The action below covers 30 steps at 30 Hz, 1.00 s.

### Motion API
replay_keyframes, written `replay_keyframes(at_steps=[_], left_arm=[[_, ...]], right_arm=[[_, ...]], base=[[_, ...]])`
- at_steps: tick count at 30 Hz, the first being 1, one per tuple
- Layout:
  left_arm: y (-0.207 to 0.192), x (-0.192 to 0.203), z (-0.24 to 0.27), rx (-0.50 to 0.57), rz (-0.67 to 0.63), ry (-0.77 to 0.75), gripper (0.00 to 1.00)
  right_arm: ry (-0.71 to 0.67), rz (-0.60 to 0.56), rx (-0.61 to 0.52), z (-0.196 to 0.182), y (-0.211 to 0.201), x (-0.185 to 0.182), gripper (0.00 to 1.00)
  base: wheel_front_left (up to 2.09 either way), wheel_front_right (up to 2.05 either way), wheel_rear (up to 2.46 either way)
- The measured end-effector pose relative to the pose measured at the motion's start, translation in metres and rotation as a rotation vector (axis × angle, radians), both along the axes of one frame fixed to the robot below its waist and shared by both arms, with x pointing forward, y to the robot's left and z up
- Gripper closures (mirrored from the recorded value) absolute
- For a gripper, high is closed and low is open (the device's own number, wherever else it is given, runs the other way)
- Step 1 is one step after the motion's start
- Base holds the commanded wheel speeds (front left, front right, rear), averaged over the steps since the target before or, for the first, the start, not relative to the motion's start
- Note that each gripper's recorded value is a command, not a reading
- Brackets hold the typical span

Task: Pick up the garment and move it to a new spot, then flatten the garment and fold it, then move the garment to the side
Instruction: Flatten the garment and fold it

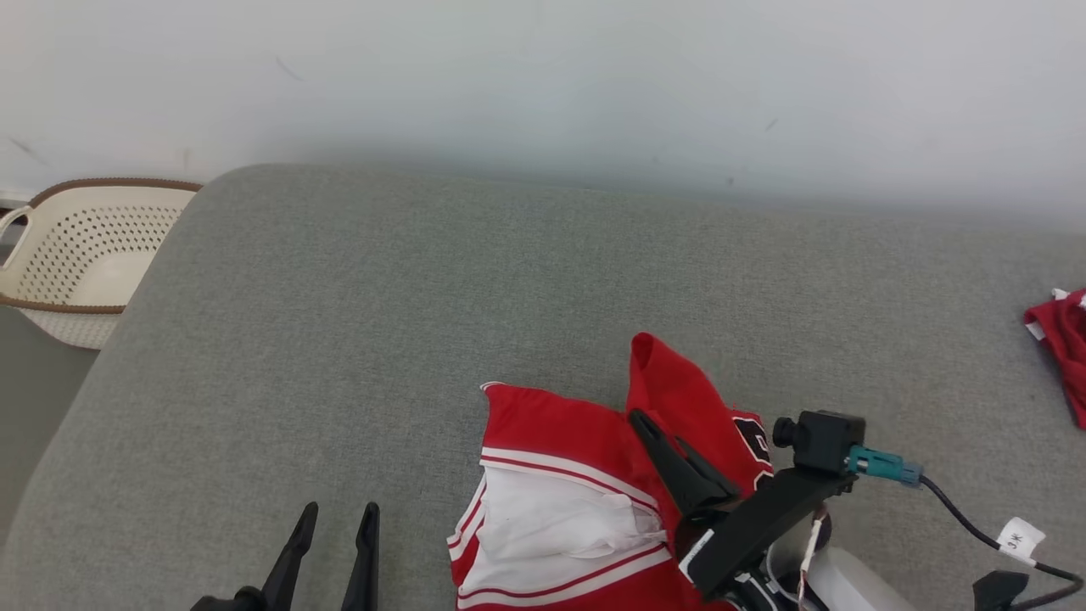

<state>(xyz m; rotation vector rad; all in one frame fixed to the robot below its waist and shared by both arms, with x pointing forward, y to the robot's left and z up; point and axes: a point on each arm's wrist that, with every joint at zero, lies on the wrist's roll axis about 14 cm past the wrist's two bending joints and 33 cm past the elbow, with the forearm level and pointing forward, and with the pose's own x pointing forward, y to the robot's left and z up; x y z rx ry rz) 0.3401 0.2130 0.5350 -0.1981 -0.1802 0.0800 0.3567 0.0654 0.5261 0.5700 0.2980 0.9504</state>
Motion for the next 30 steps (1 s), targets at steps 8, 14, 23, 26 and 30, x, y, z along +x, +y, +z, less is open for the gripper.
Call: replay_keyframes(at_steps=[8,14,23,26,30], left_arm=[[0.001,-0.003,-0.003,-0.009,0.008,0.011,0.0],[0.003,-0.004,-0.006,-0.014,0.019,0.024,0.0],[0.005,-0.004,-0.01,-0.025,0.033,0.039,0.0],[0.007,-0.004,-0.011,-0.026,0.043,0.045,0.0],[0.008,-0.004,-0.011,-0.027,0.046,0.043,0.0]], right_arm=[[0.039,0.081,-0.009,-0.012,0.036,-0.008,1.0],[0.046,0.095,-0.002,-0.015,0.054,-0.002,1.0],[0.086,0.096,-0.06,-0.039,0.071,0.008,0.86],[0.081,0.103,-0.06,-0.04,0.076,0.008,0.0],[0.064,0.08,-0.022,-0.031,0.073,0.01,0.0]], base=[[0.0,0.0,0.0],[0.0,0.0,0.0],[0.0,0.0,0.0],[0.0,0.0,0.0],[0.0,0.0,0.0]])
